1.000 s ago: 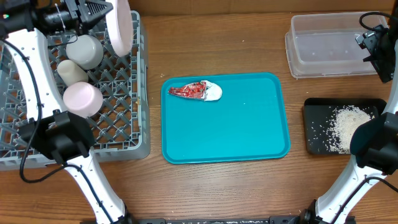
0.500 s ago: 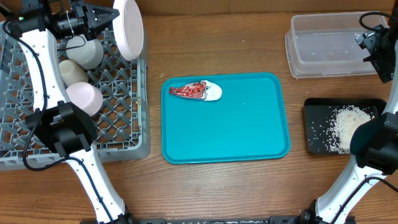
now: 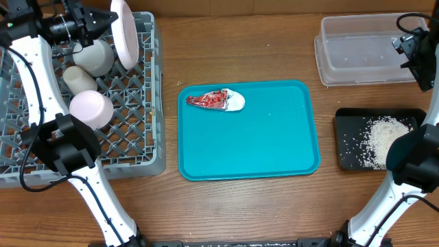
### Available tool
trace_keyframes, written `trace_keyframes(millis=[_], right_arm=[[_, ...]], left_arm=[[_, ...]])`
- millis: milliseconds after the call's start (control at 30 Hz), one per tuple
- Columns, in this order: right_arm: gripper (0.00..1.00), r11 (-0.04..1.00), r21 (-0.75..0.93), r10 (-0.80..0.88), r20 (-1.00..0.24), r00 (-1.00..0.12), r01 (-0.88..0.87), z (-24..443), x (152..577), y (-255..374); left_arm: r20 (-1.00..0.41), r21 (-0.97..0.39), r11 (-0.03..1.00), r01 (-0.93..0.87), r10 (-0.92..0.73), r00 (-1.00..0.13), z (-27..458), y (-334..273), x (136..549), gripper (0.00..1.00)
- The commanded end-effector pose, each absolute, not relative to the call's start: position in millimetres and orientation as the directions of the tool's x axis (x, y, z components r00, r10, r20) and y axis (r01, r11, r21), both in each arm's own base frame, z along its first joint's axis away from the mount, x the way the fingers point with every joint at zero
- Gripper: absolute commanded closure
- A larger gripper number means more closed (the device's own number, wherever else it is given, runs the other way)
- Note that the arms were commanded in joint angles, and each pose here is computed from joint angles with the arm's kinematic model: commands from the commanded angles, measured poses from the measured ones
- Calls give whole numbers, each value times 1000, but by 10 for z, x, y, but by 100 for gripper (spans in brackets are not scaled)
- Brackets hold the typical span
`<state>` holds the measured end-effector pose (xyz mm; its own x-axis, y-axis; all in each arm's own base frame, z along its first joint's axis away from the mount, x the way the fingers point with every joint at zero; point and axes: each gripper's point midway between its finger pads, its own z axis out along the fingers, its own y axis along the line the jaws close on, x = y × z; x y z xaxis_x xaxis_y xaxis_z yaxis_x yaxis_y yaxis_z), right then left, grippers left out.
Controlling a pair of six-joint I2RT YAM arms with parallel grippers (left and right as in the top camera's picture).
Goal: Sort waste into correct bins and load items into the dishwasher
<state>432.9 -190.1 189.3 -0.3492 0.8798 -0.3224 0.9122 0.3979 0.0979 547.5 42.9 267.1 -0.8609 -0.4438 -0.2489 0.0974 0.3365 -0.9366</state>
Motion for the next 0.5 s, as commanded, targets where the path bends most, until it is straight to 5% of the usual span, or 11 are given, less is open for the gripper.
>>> trace_keyframes(millis=[0, 300, 467], right_arm=[[0, 406, 133, 866, -373, -334, 904, 2147, 4331, -1914], [0, 406, 133, 866, -373, -334, 904, 2147, 4331, -1914], [0, 406, 133, 866, -373, -334, 904, 2147, 4331, -1914]], left_arm=[[-226, -917, 398, 26, -466, -855, 2518, 442, 5519, 96], [-262, -911, 403, 88, -401, -878, 2539, 106, 5547, 96], [-267, -951, 249, 184, -359, -894, 2862, -33, 5500, 96]])
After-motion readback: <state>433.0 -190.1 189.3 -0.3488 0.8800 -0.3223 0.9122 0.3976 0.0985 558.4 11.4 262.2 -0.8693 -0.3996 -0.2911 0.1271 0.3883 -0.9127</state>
